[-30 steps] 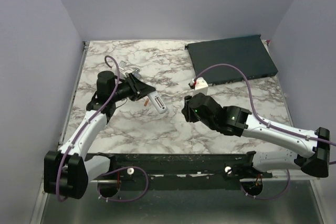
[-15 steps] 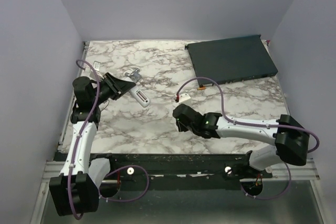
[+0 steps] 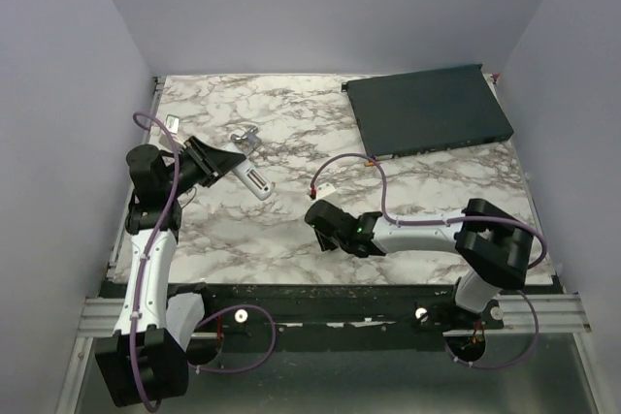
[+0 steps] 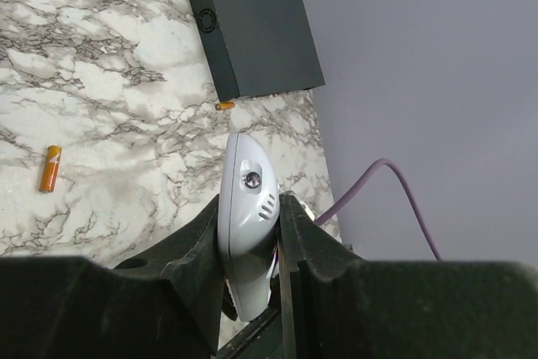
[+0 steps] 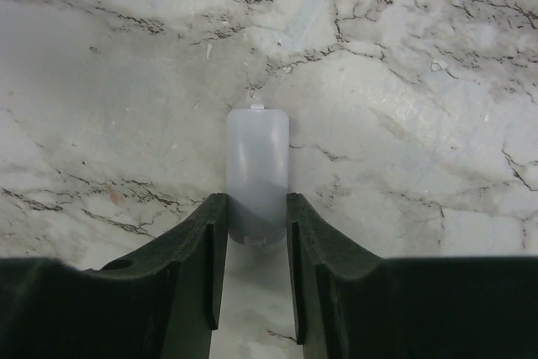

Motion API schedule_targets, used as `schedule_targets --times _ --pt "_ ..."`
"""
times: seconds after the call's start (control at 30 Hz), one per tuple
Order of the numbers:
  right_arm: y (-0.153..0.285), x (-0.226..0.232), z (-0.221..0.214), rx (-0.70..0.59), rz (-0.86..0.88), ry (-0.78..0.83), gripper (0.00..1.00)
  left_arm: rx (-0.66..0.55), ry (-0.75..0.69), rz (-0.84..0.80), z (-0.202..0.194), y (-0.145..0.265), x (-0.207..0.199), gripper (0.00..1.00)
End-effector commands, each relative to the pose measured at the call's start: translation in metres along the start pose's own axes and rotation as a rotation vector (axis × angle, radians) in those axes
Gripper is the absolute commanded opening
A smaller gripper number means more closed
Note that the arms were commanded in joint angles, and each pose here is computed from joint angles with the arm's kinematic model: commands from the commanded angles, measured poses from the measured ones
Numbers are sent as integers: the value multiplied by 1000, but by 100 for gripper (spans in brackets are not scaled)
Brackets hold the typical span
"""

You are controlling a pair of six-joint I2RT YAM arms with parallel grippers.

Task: Load the batteries into the remote control
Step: Place the battery cover at the center of the board.

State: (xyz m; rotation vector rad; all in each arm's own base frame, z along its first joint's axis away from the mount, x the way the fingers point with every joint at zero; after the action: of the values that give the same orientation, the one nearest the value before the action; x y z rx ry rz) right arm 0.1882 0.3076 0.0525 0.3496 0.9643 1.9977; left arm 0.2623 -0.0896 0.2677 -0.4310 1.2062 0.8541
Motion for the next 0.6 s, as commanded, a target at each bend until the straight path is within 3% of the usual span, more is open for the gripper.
schedule_targets --times 0.0,0.17,0.57 --pt "-7 3 -6 13 8 14 40 13 -24 -21 -3 6 -3 0" --pt "-9 0 -10 36 -8 37 57 12 -12 -18 -3 8 0 0" --pt "-6 8 41 -50 2 -72 61 -52 50 39 17 18 6 0"
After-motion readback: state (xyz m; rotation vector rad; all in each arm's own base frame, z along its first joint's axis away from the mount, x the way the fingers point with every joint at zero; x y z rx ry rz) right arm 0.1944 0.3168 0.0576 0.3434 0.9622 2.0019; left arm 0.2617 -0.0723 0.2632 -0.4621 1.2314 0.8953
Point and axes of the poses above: each gripper's point midway between its finger pads, its own y axis back along the fingers, its own x axis along the line the jaws close on, z = x × y, the point moved 3 cm from there along y, back along the fingers, and after that the axes turned 11 degrees about y, right-handed, at the moved point
